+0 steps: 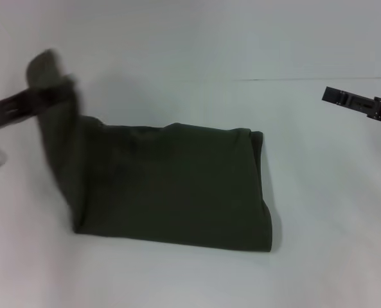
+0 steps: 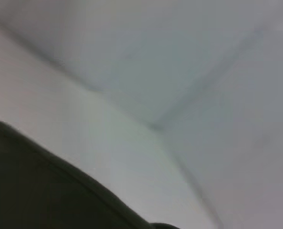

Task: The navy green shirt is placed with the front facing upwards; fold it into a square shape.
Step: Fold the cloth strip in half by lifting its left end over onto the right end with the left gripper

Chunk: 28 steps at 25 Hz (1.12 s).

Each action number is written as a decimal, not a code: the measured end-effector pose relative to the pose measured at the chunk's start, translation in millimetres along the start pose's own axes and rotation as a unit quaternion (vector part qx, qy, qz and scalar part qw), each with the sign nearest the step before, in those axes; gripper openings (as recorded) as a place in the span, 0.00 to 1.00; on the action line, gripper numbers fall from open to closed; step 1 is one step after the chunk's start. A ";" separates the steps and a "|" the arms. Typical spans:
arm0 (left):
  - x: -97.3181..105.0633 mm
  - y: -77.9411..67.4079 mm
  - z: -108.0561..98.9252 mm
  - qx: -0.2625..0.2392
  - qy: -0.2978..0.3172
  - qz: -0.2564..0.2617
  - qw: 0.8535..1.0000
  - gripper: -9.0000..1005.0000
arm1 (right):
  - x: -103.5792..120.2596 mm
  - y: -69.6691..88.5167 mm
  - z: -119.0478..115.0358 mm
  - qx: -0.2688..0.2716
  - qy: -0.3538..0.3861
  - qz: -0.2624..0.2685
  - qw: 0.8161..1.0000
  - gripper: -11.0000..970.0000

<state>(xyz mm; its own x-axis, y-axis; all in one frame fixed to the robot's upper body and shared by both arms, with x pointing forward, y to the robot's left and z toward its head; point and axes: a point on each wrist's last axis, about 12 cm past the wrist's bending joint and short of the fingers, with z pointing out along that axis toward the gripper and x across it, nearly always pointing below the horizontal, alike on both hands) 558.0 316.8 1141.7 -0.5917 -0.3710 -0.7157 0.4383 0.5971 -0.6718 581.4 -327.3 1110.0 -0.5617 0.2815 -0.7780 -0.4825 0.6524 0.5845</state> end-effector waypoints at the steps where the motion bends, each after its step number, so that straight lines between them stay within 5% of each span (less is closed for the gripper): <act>1: 1.4 -7.5 14.0 0.026 0.008 0.004 1.000 0.03 | -0.1 -0.3 -1.8 -0.001 0.000 -0.001 1.000 0.93; 7: 46.6 -39.3 89.7 0.154 0.059 -0.023 0.986 0.03 | -3.1 -3.3 -17.5 -0.007 0.004 -0.008 1.000 0.92; 13: 121.3 -48.2 132.7 0.170 0.076 -0.067 0.980 0.02 | -6.5 -9.2 -27.8 0.006 0.008 -0.014 1.000 0.92; 18: 156.1 -60.0 141.9 0.161 0.083 -0.066 0.981 0.04 | -9.8 -9.4 -26.5 0.007 0.010 -0.022 1.000 0.91; 28: 157.1 -70.0 127.4 0.232 0.076 -0.049 0.968 0.20 | -13.4 -9.9 -7.6 0.030 0.047 -0.007 0.998 0.91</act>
<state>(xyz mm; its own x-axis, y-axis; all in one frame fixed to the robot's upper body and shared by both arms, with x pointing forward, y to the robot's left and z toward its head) 520.6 126.2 1052.0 -0.7231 -0.2786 -0.6321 0.6116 0.1671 -0.7733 588.6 -342.9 1116.3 -0.6168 0.2073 -0.7594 -0.4513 0.6973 0.5569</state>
